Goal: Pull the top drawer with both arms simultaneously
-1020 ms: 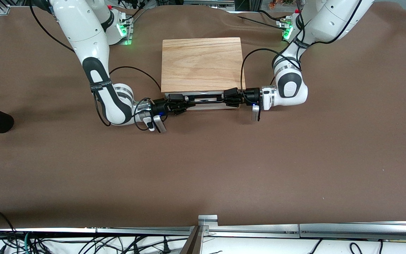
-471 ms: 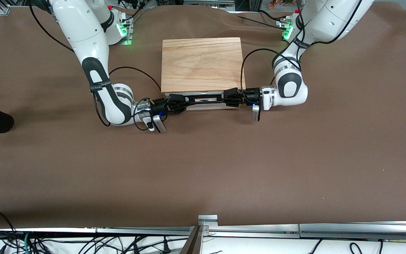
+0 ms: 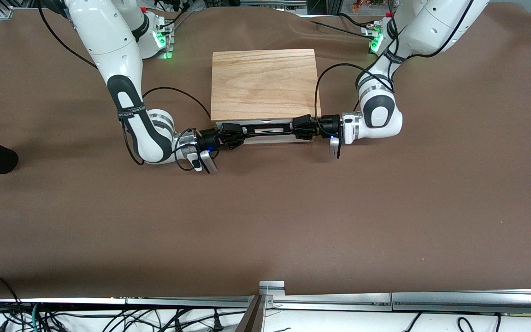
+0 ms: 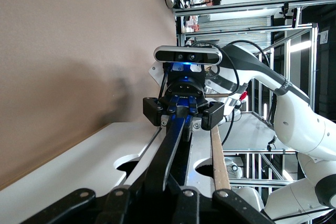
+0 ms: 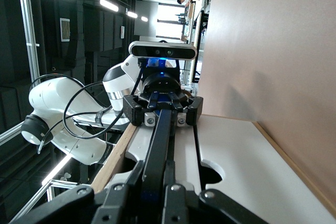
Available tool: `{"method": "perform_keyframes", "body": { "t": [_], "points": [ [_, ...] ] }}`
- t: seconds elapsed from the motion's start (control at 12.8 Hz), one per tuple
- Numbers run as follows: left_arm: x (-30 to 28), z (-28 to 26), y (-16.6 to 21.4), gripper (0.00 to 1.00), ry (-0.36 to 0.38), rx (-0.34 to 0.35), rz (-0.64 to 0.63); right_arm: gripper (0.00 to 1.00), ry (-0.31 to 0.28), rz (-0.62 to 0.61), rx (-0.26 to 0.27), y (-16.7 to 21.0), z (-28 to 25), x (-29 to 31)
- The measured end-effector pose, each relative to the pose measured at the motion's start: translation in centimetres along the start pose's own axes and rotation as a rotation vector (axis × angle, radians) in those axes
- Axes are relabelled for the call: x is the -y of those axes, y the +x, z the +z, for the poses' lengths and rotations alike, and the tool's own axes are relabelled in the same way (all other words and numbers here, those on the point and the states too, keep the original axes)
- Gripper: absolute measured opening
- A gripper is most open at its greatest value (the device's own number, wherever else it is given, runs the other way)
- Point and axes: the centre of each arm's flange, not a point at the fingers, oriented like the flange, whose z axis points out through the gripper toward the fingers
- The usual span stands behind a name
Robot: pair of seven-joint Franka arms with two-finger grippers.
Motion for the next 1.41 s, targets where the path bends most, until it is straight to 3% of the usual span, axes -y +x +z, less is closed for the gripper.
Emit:
{"method": "perform_keyframes", "body": {
  "t": [0.63,1.41],
  "points": [
    [0.0,0.0,0.3,0.10,-0.001,-0.004,-0.003,0.18,0.000,0.000,-0.002,0.3,-0.1,-0.1],
    [0.1,-0.4,3.7,0.10,-0.003,-0.010,-0.019,0.18,-0.011,0.003,-0.017,3.7,-0.5,-0.1]
  ]
}}
